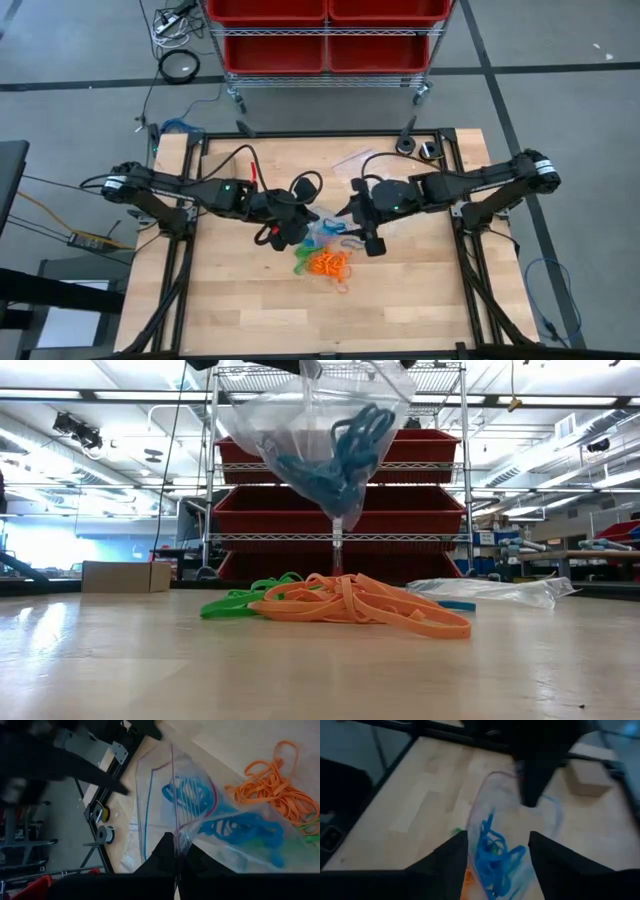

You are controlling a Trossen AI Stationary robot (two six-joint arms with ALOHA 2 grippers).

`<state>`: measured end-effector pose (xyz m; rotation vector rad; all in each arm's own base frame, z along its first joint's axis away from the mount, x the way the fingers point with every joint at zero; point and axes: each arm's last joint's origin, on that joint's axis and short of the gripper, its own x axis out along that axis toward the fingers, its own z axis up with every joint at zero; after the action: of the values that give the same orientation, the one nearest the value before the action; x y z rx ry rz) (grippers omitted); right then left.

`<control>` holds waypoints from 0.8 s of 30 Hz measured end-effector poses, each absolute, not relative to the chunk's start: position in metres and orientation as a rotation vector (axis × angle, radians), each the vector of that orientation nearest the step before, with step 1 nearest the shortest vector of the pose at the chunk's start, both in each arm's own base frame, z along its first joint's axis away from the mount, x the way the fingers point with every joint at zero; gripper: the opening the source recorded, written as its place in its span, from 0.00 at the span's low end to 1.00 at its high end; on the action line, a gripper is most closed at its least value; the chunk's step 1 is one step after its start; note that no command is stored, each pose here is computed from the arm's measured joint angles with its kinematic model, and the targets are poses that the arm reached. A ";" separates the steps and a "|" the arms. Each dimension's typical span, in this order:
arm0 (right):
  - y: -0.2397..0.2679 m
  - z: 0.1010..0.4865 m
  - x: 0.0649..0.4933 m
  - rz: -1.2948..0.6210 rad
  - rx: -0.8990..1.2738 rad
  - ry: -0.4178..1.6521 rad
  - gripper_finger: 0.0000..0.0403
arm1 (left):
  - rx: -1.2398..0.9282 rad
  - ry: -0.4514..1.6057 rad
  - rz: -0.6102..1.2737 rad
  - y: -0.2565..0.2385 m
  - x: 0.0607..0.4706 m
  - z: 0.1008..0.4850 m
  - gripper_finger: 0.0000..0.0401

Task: Sort rubber bands
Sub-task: Put the blue rubber band into the top left transparent zip bag

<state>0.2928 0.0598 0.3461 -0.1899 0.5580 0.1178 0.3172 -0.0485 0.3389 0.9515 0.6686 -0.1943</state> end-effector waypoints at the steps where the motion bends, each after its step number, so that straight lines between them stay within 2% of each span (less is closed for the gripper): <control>1: 0.061 0.349 0.287 0.098 -0.200 0.562 0.51 | 0.953 0.674 -0.191 -0.048 0.317 0.339 0.00; 6: 0.066 0.353 0.261 0.001 -0.193 0.652 0.47 | 0.945 0.743 -0.207 -0.047 0.313 0.334 0.00; 9: 0.070 0.339 0.254 -0.033 -0.177 0.719 0.45 | 0.925 0.792 -0.216 -0.047 0.309 0.330 0.00; 14: 0.074 0.276 0.252 -0.051 -0.117 0.789 0.43 | 0.899 0.835 -0.217 -0.046 0.306 0.327 0.00; 20: 0.067 0.195 0.249 -0.057 0.049 0.722 0.44 | 0.868 0.859 -0.229 -0.046 0.304 0.323 0.00; 24: 0.065 0.159 0.253 -0.042 0.078 0.724 0.44 | 0.856 0.872 -0.228 -0.046 0.304 0.318 0.00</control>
<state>0.2529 0.0648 0.1592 0.0782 0.7236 -0.0422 0.3039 -0.0463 0.3182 0.8562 0.8725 -0.2285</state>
